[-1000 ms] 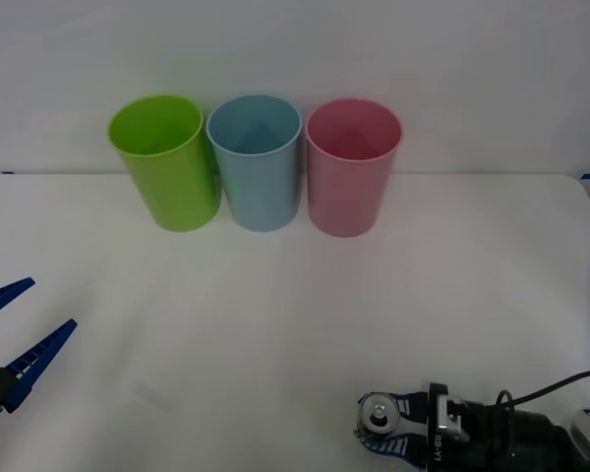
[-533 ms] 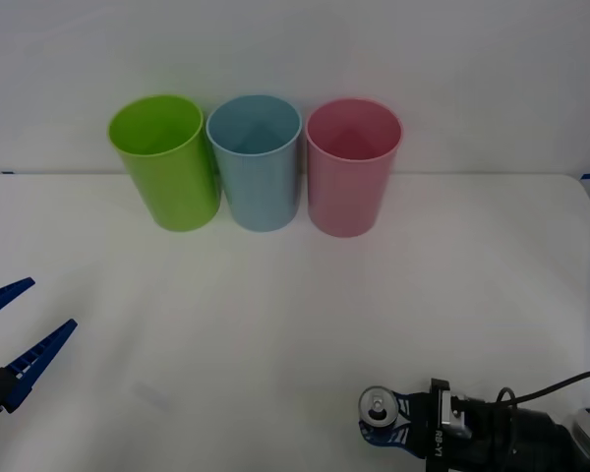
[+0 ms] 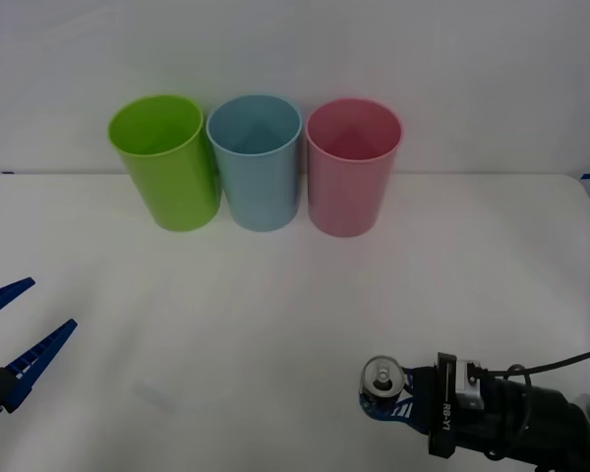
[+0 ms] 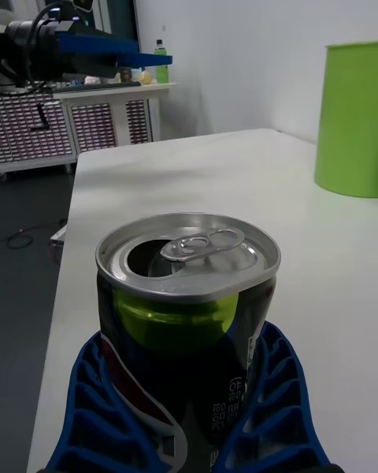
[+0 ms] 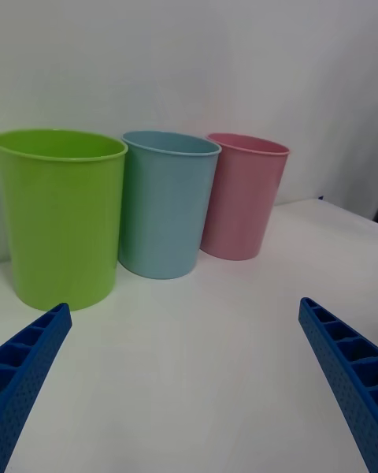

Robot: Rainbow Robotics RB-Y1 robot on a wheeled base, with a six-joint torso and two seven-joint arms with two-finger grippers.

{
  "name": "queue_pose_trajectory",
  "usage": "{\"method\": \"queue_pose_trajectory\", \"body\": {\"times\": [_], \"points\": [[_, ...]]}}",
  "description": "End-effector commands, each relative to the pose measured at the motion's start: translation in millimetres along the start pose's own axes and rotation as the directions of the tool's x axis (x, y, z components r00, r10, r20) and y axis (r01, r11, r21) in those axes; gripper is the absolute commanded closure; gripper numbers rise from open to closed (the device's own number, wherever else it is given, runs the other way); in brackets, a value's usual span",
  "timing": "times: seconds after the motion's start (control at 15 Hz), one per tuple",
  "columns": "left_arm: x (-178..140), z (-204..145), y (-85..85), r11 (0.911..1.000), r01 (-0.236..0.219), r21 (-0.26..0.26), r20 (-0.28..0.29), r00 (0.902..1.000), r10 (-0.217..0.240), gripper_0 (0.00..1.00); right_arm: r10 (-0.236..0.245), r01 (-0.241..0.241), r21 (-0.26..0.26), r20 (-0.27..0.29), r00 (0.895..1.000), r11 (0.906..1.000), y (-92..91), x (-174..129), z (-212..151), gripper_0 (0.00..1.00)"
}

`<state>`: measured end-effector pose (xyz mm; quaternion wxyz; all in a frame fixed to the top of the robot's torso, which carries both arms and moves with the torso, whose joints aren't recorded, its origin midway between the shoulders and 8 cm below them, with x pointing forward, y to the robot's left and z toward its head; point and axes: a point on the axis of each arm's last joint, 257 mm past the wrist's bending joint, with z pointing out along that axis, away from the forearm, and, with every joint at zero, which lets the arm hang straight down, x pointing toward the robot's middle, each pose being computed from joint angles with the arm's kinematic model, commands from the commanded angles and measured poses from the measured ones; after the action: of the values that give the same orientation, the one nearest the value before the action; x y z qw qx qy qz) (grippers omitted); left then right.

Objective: Grasp the object on the table and drop it into the matching bin: aluminum can to the light blue bin, PET bottle to the pink bin.

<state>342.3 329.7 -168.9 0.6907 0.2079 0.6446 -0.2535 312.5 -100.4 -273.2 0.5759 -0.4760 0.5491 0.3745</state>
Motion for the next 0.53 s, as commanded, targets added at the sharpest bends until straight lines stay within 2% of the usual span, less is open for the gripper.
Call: {"method": "queue_pose_trajectory", "body": {"times": [0.07,0.2,0.33,0.53], "points": [[0,0,0.0,1.0000,0.000,0.000,0.000,1.0000,0.000,0.00,-0.001,0.000,0.032,0.028,1.000,0.9995,-10.6,-37,-2,1.00],[0,0,0.0,1.0000,0.000,0.000,0.000,1.0000,0.000,0.00,-0.004,0.001,0.053,0.056,0.998,0.9986,-17.5,-63,-3,1.00],[0,0,0.0,1.0000,0.000,0.000,0.000,1.0000,0.000,0.00,-0.046,0.040,0.078,0.080,0.996,0.9962,-28.1,-89,-6,1.00],[0,0,0.0,1.0000,0.000,0.000,0.000,1.0000,0.000,0.00,-0.097,0.088,0.083,0.114,0.989,0.9927,-44.9,-122,-4,1.00]]}}
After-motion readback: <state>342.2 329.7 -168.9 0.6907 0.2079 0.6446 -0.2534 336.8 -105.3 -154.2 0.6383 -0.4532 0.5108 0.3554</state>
